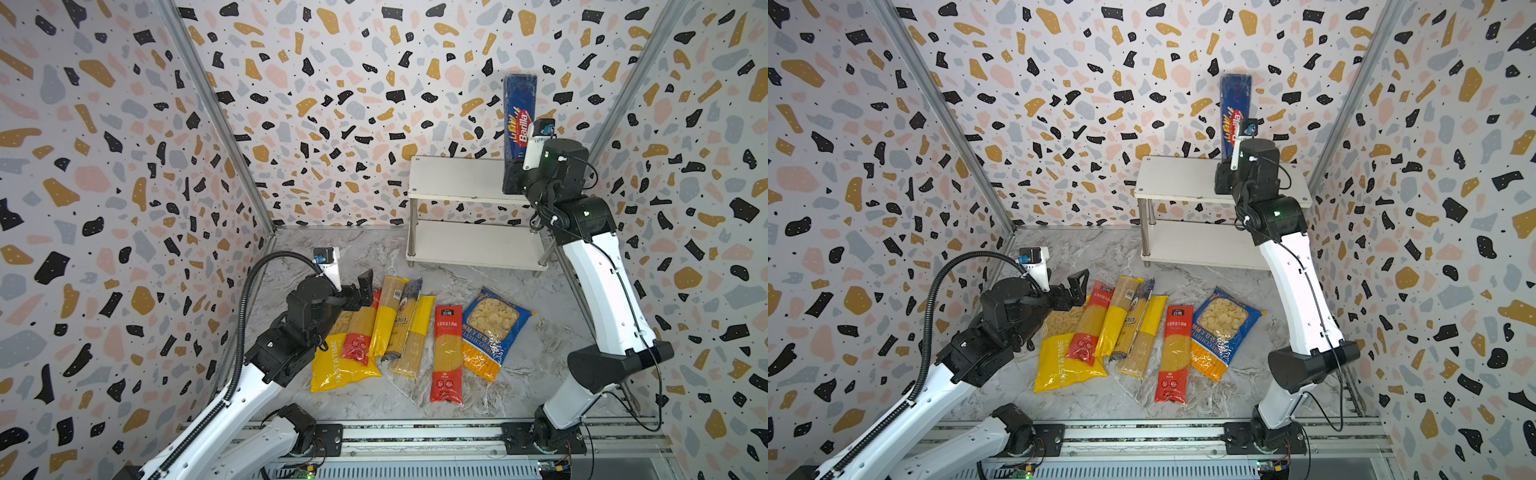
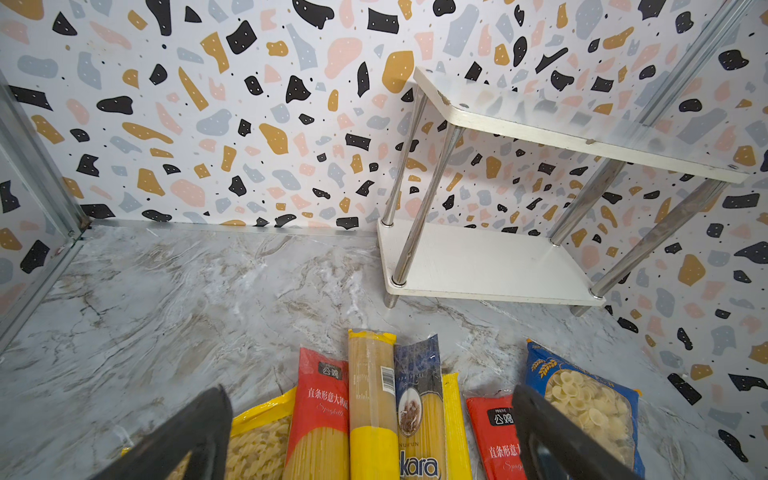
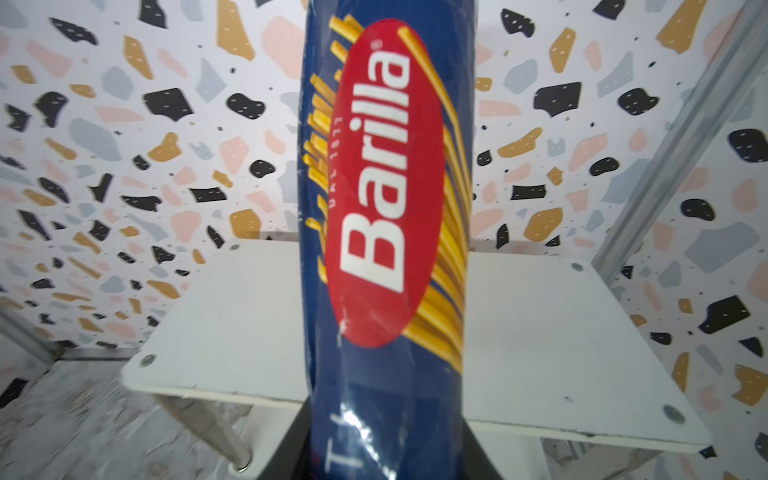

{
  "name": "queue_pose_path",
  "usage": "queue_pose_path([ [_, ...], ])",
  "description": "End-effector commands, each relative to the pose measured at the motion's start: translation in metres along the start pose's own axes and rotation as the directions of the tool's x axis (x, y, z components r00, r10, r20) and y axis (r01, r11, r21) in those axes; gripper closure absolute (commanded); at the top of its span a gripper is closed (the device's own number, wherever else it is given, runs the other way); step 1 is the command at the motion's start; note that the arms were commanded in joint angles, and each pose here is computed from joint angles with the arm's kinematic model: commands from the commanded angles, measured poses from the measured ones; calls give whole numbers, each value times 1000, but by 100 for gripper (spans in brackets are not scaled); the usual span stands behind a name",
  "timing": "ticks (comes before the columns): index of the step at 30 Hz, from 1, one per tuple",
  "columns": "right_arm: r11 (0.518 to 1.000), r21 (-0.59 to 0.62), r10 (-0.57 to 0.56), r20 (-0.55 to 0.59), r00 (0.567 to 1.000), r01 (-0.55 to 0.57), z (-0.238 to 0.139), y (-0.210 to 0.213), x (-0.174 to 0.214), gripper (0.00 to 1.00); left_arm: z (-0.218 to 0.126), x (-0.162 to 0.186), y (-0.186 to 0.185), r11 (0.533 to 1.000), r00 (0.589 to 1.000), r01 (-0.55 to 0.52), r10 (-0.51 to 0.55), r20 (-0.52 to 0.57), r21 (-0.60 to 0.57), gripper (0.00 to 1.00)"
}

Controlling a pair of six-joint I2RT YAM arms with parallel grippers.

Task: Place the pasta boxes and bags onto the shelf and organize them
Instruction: 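Carry the Barilla box with the right gripper up beside the shelf's top tier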

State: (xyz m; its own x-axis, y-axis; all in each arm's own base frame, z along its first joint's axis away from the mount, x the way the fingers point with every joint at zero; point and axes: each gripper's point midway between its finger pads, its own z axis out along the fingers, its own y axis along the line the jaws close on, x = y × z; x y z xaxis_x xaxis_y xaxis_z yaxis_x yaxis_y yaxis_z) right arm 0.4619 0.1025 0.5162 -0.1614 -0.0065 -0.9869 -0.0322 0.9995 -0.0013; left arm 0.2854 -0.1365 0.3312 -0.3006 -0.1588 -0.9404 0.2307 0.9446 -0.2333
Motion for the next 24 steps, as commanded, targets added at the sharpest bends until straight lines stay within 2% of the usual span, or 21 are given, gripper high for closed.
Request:
queue_pose_path([
  [1,997,76,-5,269,963,-16,-38,-34,-84,69,-6,-21,-7,1000,998,-1,0,59,26,0],
  [7,981,194,-45,172,984,11,-10,-81,-55,70,4,-10,-7,1000,999,-12,11,30,20,0],
  [16,939,340,-75,55,996,52,1,-142,-12,70,26,5,-17,999,1000,-8,8,-11,50,0],
  [24,911,408,-65,19,998,52,0,-179,13,70,33,6,-20,998,1000,-10,12,-21,55,1],
])
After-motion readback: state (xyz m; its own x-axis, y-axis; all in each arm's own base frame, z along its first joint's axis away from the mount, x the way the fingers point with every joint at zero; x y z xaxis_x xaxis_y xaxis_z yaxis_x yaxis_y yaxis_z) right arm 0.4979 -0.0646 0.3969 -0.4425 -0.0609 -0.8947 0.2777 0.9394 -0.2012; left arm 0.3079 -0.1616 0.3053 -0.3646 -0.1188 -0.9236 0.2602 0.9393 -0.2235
